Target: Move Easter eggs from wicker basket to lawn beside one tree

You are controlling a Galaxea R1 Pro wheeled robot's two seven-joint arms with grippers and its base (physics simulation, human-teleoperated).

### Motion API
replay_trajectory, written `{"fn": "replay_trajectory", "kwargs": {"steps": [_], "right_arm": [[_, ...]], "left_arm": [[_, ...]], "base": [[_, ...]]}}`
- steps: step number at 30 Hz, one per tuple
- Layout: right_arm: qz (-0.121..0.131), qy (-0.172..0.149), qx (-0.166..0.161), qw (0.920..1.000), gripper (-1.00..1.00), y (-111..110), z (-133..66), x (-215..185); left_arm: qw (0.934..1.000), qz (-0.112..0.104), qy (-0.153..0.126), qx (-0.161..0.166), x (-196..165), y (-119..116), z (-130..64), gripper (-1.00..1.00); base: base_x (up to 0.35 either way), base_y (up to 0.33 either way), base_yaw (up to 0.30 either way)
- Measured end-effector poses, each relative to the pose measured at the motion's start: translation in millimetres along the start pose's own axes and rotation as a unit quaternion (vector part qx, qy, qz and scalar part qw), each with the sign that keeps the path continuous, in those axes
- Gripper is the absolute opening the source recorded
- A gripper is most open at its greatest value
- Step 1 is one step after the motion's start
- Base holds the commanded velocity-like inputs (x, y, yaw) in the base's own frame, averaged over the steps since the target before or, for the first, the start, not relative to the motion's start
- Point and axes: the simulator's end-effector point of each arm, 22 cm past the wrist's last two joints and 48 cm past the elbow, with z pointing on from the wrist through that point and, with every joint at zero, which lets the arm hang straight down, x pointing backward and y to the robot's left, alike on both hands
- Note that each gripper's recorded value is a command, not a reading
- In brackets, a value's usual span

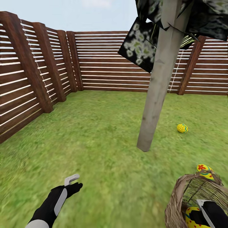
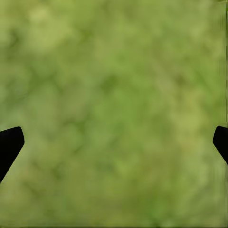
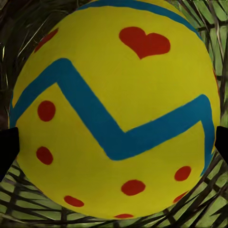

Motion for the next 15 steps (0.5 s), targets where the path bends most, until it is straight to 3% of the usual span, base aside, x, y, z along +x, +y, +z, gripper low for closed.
{"fn": "replay_trajectory", "kwargs": {"steps": [15], "right_arm": [[0.006,-0.028,-0.006,0.9996,-1.0,-0.3,-20.4,-17.0]], "left_arm": [[0.9997,0.0,-0.018,0.018,-16.3,-20.8,-20.5,1.0]], "base": [[-0.001,0.0,0.0]]}}
